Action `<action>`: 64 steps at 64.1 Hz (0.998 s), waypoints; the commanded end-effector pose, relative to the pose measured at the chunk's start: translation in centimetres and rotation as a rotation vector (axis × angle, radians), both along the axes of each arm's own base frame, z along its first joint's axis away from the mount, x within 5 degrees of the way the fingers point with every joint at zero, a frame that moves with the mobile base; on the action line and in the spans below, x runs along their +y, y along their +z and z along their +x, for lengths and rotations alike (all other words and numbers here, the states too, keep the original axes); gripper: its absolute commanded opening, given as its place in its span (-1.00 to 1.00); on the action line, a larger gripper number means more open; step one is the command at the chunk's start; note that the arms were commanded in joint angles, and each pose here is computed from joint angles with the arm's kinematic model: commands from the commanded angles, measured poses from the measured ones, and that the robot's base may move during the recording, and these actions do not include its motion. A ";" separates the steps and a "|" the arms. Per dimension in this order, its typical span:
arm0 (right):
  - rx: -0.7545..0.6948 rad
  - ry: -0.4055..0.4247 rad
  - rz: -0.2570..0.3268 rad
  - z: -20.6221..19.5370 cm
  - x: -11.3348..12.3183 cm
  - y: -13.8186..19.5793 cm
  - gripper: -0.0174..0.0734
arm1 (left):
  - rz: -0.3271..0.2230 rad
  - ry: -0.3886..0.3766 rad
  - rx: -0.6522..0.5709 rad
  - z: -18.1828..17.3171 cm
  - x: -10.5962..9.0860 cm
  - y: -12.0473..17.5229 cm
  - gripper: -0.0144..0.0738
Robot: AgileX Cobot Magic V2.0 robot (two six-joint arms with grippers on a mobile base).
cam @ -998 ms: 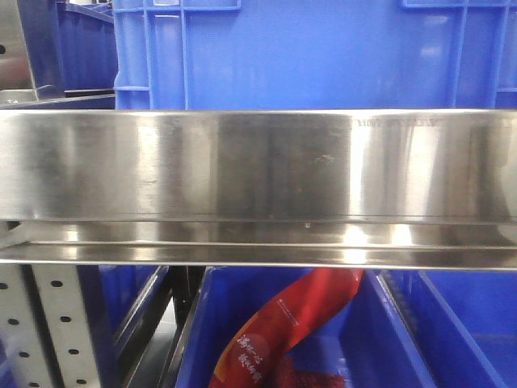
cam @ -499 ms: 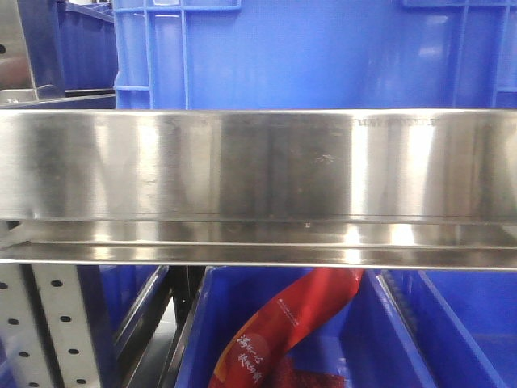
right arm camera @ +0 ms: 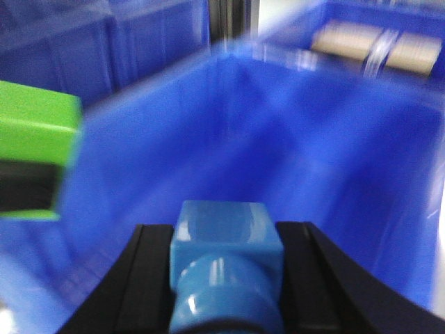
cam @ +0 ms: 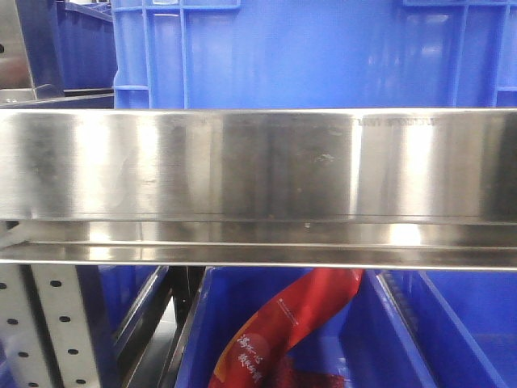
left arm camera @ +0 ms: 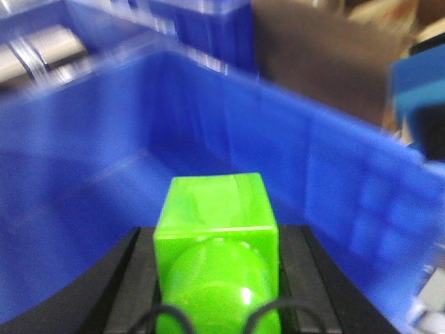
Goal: Grab block from conveyor and place in blue bin
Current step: 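Open the left gripper to drop the green block into a blue bin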
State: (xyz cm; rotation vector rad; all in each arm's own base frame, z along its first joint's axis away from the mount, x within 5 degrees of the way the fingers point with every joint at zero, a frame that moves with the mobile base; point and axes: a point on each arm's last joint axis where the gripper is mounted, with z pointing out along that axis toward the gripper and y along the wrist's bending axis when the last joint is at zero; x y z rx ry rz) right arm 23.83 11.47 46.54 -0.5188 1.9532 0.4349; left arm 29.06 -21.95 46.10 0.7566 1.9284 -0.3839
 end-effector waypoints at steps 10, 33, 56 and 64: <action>0.071 -0.002 -0.058 3.5 1.3 -2.8 -0.97 | -0.030 0.068 0.110 3.2 -0.3 -2.8 -0.86; 0.097 -0.003 -0.068 4.5 1.7 -3.8 0.38 | -0.047 0.068 0.126 3.4 -0.3 -2.9 0.40; 0.041 -0.003 -0.045 2.7 1.0 -1.9 -0.12 | -0.050 0.059 0.138 1.9 0.6 -1.6 0.50; -0.019 -0.003 -0.021 0.4 0.1 0.0 -0.80 | -0.049 0.052 0.134 0.0 1.8 0.2 0.05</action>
